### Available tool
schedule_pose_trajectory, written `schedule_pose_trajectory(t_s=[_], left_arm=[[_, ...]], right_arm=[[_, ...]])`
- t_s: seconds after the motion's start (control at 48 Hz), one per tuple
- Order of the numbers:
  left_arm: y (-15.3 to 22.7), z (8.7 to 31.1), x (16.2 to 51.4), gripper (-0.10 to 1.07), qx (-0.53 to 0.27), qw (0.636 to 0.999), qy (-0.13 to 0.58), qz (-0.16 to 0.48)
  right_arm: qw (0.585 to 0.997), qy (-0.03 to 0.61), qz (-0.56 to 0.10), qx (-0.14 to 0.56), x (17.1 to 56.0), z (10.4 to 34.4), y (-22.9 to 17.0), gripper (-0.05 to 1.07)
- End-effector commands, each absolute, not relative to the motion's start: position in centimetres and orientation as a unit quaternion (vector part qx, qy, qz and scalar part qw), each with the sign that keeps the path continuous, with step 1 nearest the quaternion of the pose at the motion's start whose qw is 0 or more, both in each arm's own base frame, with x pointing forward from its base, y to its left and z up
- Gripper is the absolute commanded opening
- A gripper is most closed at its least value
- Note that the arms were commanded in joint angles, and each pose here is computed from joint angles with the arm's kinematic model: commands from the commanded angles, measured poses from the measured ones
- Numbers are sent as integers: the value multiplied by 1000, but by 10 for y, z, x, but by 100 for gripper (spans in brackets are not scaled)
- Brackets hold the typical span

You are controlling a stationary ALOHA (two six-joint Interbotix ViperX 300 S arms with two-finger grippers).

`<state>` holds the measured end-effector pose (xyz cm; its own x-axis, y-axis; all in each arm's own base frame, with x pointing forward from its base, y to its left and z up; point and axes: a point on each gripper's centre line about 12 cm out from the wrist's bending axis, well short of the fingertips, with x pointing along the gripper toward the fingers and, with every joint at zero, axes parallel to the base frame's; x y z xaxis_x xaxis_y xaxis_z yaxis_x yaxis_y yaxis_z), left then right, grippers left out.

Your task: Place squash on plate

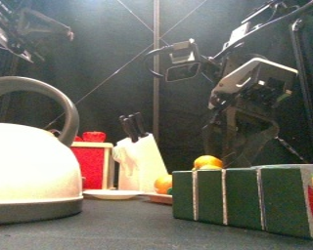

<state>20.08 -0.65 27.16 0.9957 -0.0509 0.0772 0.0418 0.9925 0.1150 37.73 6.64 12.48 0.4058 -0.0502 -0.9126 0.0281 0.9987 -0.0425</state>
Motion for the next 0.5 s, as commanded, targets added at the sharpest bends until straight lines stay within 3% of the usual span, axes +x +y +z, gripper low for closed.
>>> schedule_pose_trajectory(t_s=[0.0, 0.229, 0.479], left_arm=[[-6, 277, 202, 60, 58, 997, -50, -22], [-5, 277, 202, 60, 58, 997, -49, -19], [-5, 275, 202, 60, 58, 997, -47, -19]], right_arm=[[847, 531, -26, -4, 382, 136, 64, 72], [845, 534, -33, 0, 382, 136, 60, 75], [845, 533, -33, 1, 384, 137, 60, 88]])
